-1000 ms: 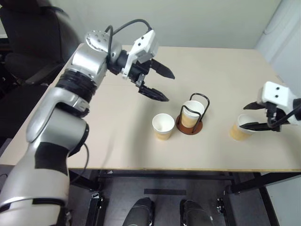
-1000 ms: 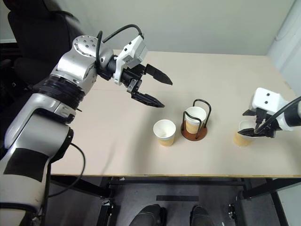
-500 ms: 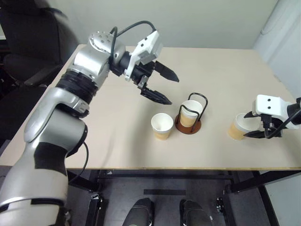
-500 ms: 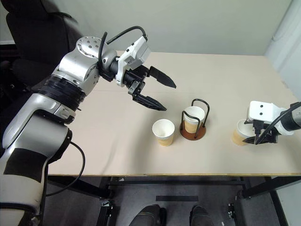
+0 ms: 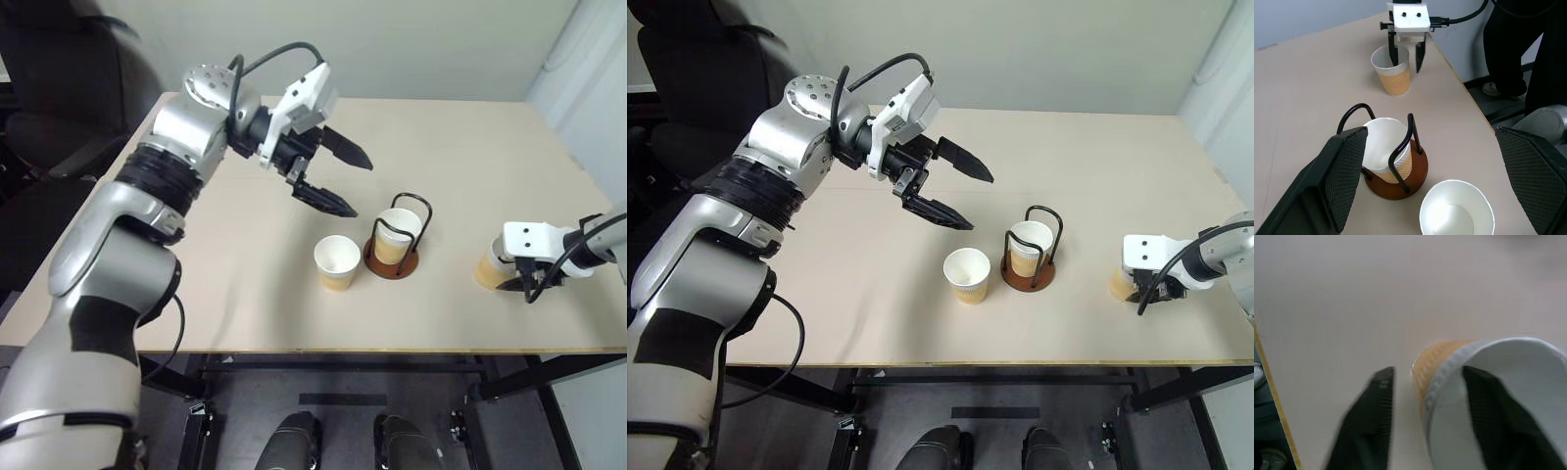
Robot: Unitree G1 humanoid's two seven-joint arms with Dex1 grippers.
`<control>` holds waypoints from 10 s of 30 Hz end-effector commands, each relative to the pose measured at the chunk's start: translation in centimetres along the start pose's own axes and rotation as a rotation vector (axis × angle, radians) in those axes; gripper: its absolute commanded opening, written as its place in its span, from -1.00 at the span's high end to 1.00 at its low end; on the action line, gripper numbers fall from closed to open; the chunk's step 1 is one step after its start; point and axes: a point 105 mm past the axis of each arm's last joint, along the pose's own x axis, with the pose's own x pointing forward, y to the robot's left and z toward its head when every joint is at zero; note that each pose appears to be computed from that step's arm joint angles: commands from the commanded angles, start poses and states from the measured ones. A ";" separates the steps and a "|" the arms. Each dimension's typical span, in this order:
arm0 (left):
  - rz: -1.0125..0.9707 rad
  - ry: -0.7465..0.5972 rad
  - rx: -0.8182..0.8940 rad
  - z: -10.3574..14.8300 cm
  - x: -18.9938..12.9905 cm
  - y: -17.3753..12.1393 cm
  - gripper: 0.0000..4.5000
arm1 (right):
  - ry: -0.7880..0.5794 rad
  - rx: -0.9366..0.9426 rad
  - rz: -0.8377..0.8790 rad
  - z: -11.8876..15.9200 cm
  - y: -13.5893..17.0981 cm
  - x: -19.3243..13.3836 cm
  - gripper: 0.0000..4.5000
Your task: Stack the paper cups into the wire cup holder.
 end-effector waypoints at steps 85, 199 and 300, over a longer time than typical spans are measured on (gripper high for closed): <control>0.034 0.118 0.054 -2.2 -2.3 -0.5 -1.00 | -0.604 -0.055 -0.070 18.3 -2.4 -8.3 -0.15; 0.062 0.392 0.391 5.7 3.1 4.8 0.97 | -0.812 0.273 -0.265 9.9 0.4 -18.6 -0.18; 0.328 -0.273 -0.105 2.4 -3.5 4.8 -0.98 | -0.660 0.387 -0.310 6.7 -0.3 -11.8 -0.18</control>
